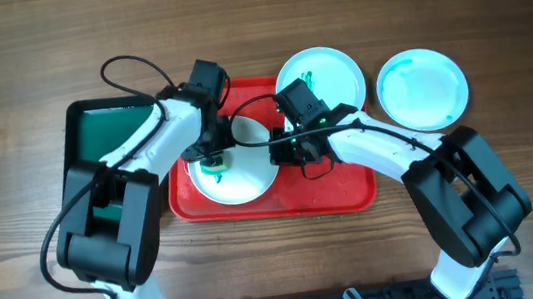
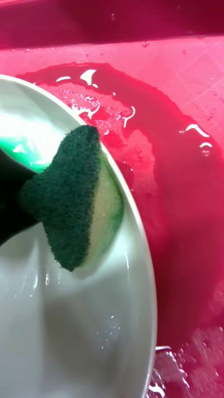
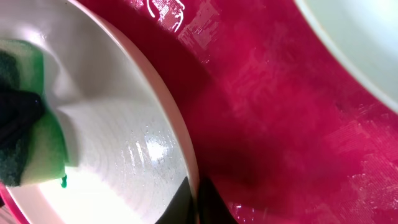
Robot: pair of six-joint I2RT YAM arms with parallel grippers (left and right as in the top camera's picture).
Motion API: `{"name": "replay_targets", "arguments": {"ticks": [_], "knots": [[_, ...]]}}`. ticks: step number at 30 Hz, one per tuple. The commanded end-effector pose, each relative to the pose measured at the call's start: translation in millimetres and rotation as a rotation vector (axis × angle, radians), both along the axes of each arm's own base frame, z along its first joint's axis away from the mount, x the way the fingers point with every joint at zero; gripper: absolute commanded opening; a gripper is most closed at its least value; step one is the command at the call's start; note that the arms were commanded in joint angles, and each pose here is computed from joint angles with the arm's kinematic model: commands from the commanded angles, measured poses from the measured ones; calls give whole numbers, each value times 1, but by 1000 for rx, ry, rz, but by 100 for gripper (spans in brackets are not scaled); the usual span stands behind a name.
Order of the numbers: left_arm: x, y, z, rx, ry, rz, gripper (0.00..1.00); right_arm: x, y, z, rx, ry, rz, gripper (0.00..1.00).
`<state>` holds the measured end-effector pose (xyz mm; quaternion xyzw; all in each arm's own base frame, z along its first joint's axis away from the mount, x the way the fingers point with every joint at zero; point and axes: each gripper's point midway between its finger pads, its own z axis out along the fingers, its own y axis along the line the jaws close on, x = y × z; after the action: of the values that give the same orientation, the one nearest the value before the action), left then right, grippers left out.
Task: Clean dirty plates on tray and stack at the side
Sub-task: 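Scrub the second plate with the sponge in the left gripper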
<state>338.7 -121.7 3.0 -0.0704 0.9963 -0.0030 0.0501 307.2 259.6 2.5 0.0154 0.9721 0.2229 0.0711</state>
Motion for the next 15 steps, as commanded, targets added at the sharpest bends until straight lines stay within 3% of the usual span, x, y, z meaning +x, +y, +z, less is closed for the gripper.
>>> {"name": "replay_targets", "arguments": {"ticks": [1, 6, 9, 15], "knots": [[-18, -4, -29, 23, 58, -30, 4, -1, 3, -7, 4, 17, 16, 4], [-40, -63, -22, -271, 125, -357, 4, -1, 3, -7, 4, 16, 17, 4], [-52, -83, -13, -409, 146, -466, 4, -1, 3, -7, 7, 17, 20, 4], [-69, -76, -13, -401, 204, -537, 4, -1, 3, -7, 7, 17, 20, 4]]}}
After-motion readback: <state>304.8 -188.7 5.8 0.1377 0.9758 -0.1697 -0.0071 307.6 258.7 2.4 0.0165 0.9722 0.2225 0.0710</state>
